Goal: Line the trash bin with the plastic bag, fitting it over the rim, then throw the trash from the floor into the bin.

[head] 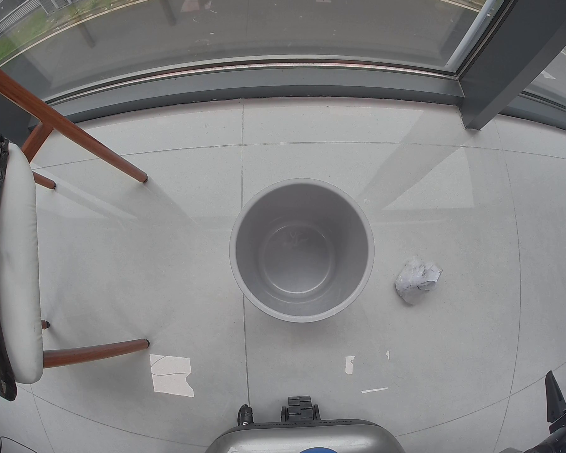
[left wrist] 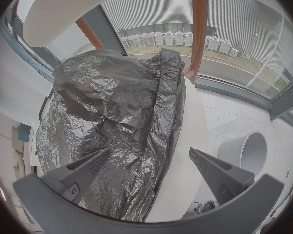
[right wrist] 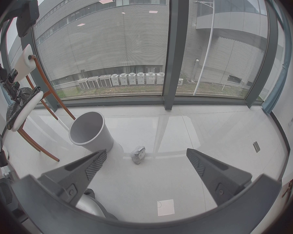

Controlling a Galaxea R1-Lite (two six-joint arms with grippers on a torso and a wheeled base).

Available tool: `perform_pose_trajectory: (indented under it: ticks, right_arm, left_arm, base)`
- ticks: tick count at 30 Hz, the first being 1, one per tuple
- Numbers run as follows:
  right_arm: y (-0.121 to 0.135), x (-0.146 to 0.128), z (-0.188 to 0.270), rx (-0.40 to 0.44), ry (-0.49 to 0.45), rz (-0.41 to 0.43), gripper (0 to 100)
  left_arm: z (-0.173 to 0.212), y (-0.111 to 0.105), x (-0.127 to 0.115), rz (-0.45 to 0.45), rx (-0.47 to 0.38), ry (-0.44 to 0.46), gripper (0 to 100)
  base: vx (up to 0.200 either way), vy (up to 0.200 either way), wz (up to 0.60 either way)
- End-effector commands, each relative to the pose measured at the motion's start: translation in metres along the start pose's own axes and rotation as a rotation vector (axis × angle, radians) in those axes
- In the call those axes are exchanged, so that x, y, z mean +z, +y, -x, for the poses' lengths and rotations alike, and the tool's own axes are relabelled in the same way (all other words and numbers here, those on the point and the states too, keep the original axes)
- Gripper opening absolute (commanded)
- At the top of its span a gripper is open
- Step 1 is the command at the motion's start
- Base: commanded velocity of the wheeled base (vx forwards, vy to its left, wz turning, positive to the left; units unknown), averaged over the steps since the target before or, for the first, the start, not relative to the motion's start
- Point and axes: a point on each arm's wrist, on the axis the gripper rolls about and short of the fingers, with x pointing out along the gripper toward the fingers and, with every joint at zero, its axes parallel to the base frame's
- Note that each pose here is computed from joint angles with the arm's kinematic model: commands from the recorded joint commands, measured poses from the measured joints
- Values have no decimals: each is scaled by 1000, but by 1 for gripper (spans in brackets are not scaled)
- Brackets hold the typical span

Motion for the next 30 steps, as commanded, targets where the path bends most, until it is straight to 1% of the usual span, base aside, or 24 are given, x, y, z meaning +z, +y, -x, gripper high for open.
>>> perform_pose_trajectory:
  ticks: [1,5,9,14,30]
  right_arm:
    - [0,-5,0,0,1,0,100]
    - [0,-5,0,2,1,0,100]
    - [0,-5,0,2,1,0,100]
    - [0,-5,0,2,4,0,100]
    - [0,-5,-1,7,8,0,100]
  left_arm:
    - [-8,2,-2,11,1,35,100]
    - [-14,3,-4,20,-19,57,100]
    - [-15,2,-1,16,-61,28,100]
    - [-24,2,4,12,-118,13,100]
    - [-30,4,5,10,-120,9,100]
  base:
    - [0,0,0]
    - [0,0,0]
    - [0,0,0]
    - [0,0,0]
    - [0,0,0]
